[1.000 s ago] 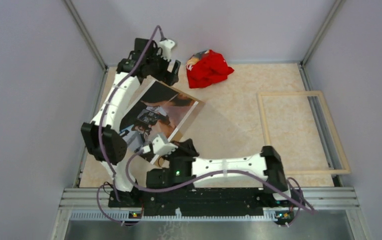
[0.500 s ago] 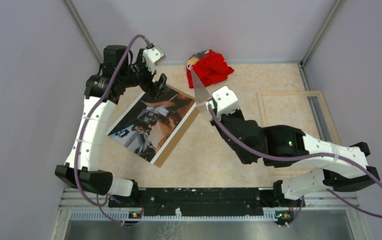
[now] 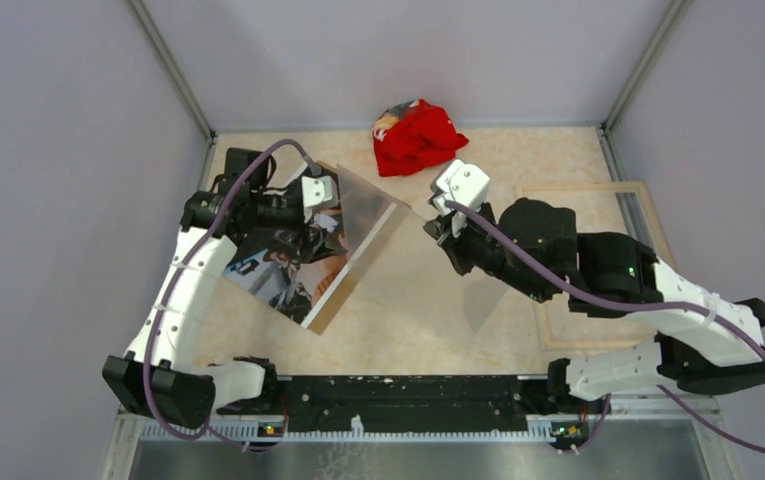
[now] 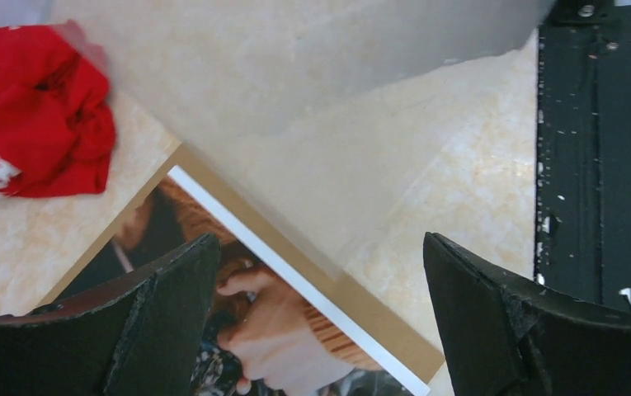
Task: Put the photo into the frame
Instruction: Pick up the photo frame item at the center of the board.
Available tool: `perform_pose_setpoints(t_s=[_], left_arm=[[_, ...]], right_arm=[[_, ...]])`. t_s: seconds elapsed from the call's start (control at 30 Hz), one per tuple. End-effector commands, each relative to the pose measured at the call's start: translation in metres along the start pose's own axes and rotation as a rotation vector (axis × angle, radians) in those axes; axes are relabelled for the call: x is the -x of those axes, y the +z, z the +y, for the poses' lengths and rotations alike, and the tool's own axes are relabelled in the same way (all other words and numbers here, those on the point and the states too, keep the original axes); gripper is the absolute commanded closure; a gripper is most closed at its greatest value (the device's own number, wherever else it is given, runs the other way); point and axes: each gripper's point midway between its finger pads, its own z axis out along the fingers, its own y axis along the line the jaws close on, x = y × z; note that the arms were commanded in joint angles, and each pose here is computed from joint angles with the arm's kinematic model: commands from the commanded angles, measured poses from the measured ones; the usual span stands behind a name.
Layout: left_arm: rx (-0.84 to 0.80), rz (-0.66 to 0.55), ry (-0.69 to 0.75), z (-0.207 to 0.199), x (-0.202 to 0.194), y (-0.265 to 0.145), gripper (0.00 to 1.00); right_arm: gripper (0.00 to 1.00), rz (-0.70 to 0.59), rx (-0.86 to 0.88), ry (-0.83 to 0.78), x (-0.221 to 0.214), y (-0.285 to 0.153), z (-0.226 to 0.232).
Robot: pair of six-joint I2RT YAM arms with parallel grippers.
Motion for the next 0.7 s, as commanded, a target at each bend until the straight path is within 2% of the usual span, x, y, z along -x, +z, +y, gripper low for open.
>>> perform_pose_setpoints(t_s=[0.0, 0.23, 0.3, 0.43, 0.57, 0.67], left_arm=[[-0.161, -0.153, 0.052, -0.030, 0.008, 0.010, 0.01], [-0.257, -0.203, 0.027, -0.053, -0.005, 0.018, 0.03], [-0.294, -0.238, 0.008, -0.058, 0.000, 0.018, 0.09], [-0.355, -0.295, -0.018, -0.068, 0.009, 0.015, 0.27], [-0.373, -0.319, -0.034, -0.070, 0.011, 0.015, 0.33], [-0.374, -0.329, -0.031, -0.071, 0.013, 0.014, 0.42]], right_arm=[[1.00, -0.057, 0.106, 0.040, 0.014, -0.009, 0.006], [1.00, -0.096, 0.113, 0.085, 0.008, -0.015, 0.000], [1.00, -0.110, 0.102, 0.096, 0.006, -0.016, -0.002], [1.00, -0.111, 0.074, 0.104, 0.003, -0.015, -0.007], [1.00, -0.137, 0.048, 0.126, 0.004, -0.021, -0.015], [1.00, -0.150, 0.011, 0.144, 0.004, -0.026, -0.024]])
